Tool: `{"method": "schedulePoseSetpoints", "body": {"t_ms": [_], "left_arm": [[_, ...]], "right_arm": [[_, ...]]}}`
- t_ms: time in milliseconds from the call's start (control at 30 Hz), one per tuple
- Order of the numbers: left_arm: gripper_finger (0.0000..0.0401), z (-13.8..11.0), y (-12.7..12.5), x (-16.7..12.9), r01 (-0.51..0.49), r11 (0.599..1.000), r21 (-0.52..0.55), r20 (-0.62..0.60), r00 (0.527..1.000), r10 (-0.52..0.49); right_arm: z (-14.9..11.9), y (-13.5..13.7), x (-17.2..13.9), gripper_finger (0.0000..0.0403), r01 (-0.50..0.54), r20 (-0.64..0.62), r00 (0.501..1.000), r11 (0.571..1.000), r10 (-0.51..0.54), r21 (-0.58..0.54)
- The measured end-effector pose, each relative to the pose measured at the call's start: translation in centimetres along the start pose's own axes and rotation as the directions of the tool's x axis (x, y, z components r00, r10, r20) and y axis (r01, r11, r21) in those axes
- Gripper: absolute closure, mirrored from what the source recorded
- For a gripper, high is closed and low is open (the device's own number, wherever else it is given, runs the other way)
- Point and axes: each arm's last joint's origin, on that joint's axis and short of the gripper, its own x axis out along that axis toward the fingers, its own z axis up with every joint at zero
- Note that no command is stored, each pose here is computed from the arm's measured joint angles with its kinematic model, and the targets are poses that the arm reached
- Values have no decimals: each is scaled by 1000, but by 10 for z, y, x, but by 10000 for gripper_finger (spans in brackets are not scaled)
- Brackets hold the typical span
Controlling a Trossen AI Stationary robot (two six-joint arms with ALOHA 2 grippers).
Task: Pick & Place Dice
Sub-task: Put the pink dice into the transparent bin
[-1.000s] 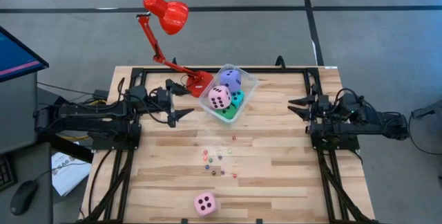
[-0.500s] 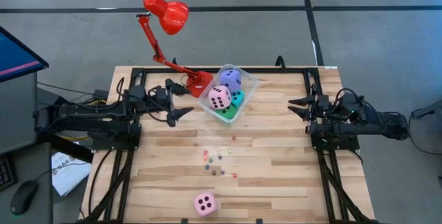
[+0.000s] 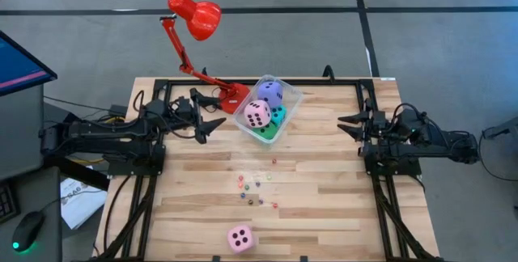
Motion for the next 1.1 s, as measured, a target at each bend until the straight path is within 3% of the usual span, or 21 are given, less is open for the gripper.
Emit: {"method": "schedulePoseSetpoints", "body": {"t_ms": [300, 500, 733, 867, 1100], "left_arm": [[68, 1, 0, 0, -4, 999, -39, 7, 1000, 4], [68, -5, -4, 2, 5, 985, -170, -31, 999, -11], [68, -18, -38, 13, 112, 959, -262, -44, 991, -128], [68, -22, -61, 16, 41, 959, -282, 2, 999, -42], [68, -28, -94, 21, -44, 959, -278, -29, 999, 37]], "right_arm": [[0, 0, 0, 305, 1, 5, 1000, 1000, -1, 1], [3, 0, 0, 305, 1, 30, 1000, 1000, -1, 5], [3, 0, 0, 305, 1, 30, 1000, 1000, -1, 5], [2, 0, 0, 305, 1, 24, 1000, 1000, -1, 4], [0, 0, 0, 305, 0, 3, 1000, 1000, 0, 1]]}}
